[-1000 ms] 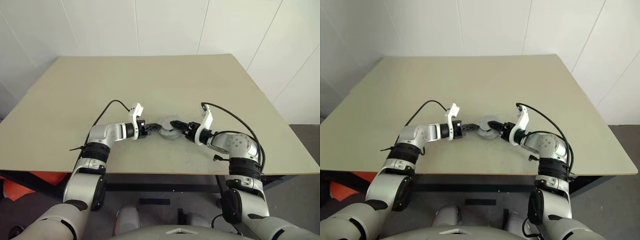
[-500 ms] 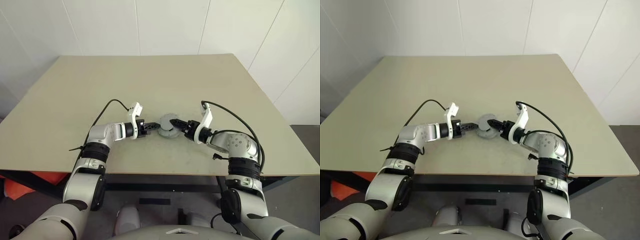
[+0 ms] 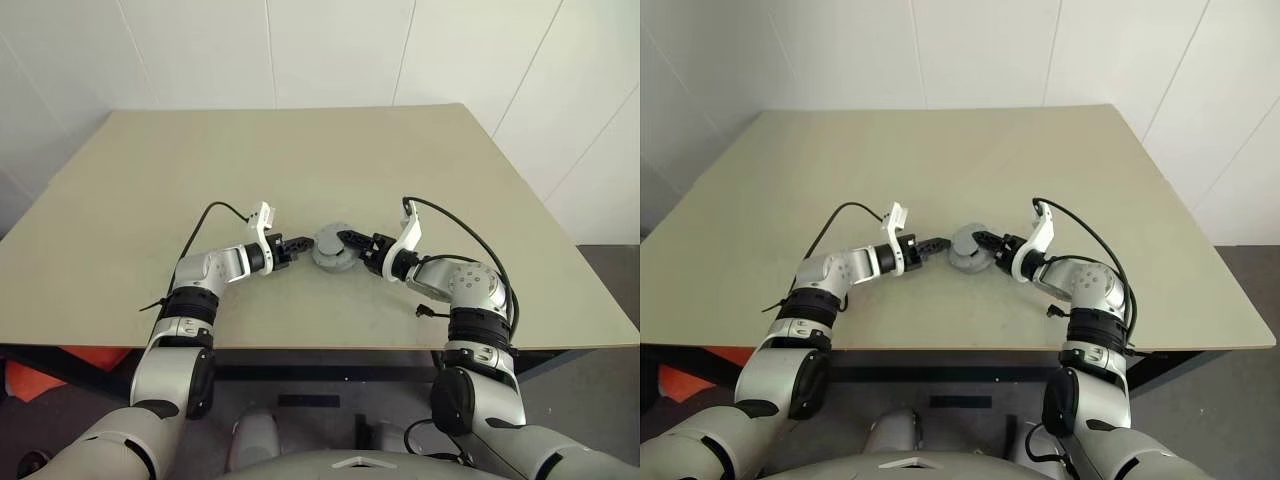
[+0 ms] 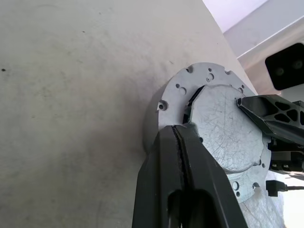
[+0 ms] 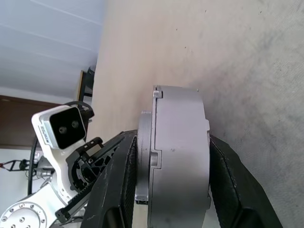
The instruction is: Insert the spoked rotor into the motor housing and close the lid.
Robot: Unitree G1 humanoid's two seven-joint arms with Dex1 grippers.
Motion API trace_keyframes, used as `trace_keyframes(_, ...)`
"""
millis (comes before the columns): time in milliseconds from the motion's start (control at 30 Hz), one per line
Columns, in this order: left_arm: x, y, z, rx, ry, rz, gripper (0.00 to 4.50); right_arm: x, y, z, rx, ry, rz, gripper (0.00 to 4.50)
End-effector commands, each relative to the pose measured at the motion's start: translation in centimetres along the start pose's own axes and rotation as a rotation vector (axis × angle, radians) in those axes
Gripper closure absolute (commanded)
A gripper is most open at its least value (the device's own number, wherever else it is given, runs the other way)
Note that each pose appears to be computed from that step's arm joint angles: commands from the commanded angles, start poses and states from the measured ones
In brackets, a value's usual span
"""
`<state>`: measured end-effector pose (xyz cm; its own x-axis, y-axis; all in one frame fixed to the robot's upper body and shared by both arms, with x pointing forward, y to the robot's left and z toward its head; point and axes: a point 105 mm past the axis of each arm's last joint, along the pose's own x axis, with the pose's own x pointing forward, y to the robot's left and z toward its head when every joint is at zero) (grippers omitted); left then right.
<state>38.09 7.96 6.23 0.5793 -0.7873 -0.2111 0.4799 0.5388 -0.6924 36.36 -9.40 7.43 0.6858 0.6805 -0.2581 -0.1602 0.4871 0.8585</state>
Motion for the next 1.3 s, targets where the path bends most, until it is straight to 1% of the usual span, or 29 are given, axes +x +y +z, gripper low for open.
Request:
trace_keyframes(33, -0.7, 0.3, 2.0, -0.013, -0.085, 0.015, 4.5, 0.3, 3.4, 2.1, -0.023, -0.067, 0.123, 2.39)
trace_keyframes(233, -1.8, 1.2, 2.8, -0.074, -0.151, 0.037, 4.5, 0.5, 4.2, 3.5, 0.039, -0.125, 0.143, 2.39)
trace_keyframes(333, -2.2, 1.3, 3.1, -0.109, -0.18, 0.03, 4.5, 0.8, 5.2, 4.5, 0.1, -0.164, 0.181, 2.39)
trace_keyframes(467, -3.6, 1.5, 3.8, -0.197, -0.234, -0.007, 4.5, 1.3, 7.1, 5.0, 0.106, -0.171, 0.225, 2.39)
trace_keyframes(567, -4.7, 2.7, 3.9, -0.184, -0.244, 0.045, 3.9, 1.5, 8.3, 5.1, 0.11, -0.172, 0.253, 2.39)
trace_keyframes(633, -5.7, 3.0, 3.9, -0.212, -0.254, 0.028, 3.26, 1.8, 9.1, 5.3, 0.118, -0.176, 0.269, 2.39)
trace_keyframes(767, -7.5, 2.2, 4.2, -0.26, -0.264, -0.072, 1.94, 2.4, 10.3, 5.3, 0.125, -0.172, 0.293, 2.39)
trace_keyframes(900, -8.7, 1.8, 4.4, -0.3, -0.265, -0.121, 0.59, 2.9, 10.4, 5.0, 0.13, -0.155, 0.289, 2.39)
trace_keyframes(967, -8.8, 1.6, 4.4, -0.339, -0.259, -0.14, 0.01, 3.0, 10.3, 4.8, 0.132, -0.144, 0.285, 2.39)
trace_keyframes(1100, -8.7, 0.5, 5.0, -0.492, -0.288, -0.255, 0.01, 3.2, 10.1, 4.3, 0.135, -0.123, 0.276, 2.39)
trace_keyframes(1300, -7.5, -0.5, 4.8, -0.583, -0.268, -0.314, 0.01, 3.4, 10.4, 3.1, 0.13, -0.078, 0.284, 2.39)
